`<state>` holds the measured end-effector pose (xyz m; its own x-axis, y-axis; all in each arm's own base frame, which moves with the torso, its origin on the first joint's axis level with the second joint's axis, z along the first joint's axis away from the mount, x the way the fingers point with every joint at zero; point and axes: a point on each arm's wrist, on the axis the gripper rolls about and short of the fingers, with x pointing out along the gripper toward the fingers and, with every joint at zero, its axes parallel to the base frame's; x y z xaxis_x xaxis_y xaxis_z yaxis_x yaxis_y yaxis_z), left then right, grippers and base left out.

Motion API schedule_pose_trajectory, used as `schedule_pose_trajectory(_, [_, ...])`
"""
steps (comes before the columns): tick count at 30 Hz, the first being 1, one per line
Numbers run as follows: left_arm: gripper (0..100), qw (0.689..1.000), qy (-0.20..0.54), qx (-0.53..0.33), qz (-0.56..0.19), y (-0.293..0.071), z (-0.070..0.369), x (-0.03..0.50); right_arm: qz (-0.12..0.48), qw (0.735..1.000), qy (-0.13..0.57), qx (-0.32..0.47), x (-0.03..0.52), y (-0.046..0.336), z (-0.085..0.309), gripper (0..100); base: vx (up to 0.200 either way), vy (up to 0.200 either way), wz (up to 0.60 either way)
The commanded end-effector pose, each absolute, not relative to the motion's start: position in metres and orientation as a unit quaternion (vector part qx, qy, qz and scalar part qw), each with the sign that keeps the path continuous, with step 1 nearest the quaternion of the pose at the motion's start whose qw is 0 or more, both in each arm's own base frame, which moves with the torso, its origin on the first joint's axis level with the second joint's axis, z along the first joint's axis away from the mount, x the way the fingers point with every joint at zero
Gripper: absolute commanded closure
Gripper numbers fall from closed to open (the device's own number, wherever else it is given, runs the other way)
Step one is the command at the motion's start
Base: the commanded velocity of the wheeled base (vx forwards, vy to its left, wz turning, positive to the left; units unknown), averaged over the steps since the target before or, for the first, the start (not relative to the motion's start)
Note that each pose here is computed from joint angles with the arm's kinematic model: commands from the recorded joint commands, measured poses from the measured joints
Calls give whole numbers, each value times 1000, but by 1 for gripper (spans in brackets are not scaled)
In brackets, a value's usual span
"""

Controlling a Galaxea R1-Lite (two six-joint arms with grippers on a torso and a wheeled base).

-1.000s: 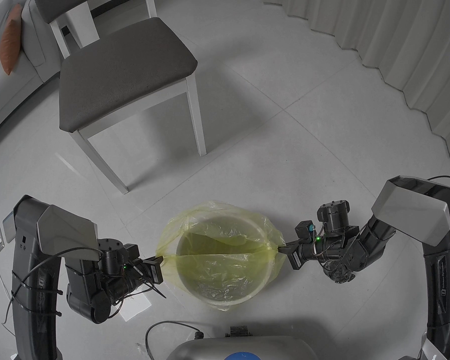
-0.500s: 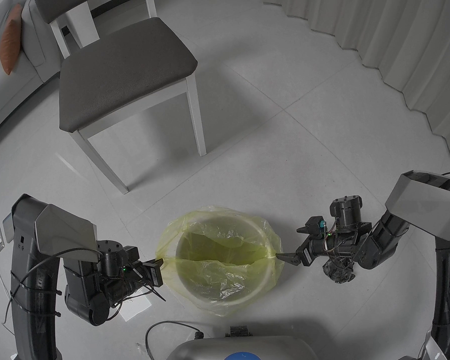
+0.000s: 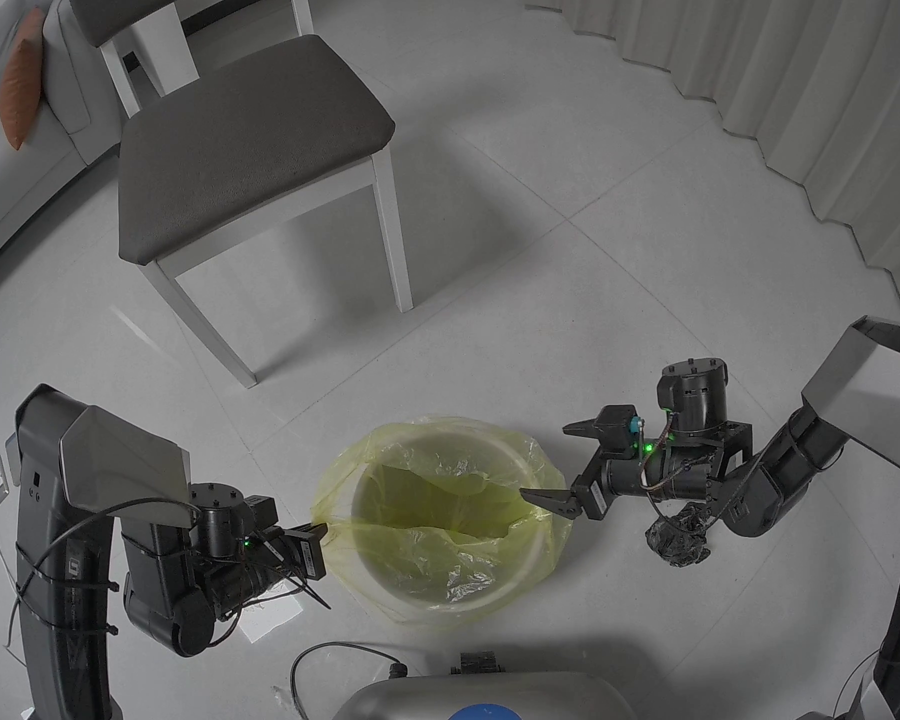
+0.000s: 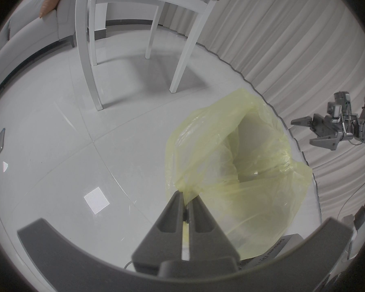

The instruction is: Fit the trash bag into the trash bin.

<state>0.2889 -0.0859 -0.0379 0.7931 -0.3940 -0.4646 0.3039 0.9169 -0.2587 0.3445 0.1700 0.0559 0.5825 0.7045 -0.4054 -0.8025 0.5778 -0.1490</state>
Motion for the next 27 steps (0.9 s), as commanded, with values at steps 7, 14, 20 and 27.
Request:
schedule_pose_trajectory(7, [100,943,261,-86,-184,-84,-29,279,459,863,113,-180,376,216,57,0,0,0,0])
schedule_pose_trajectory(14, [100,945,256,-87,-186,-84,-24,278,468,838,76,-271,392,222,42,0,0,0,0])
schedule_pose_trajectory(20, [100,944,257,-90,-187,-84,-21,275,478,824,71,-295,390,228,42,0,0,0,0])
schedule_pose_trajectory(27, [100,944,256,-92,-186,-84,-21,275,483,821,71,-297,388,234,43,0,0,0,0])
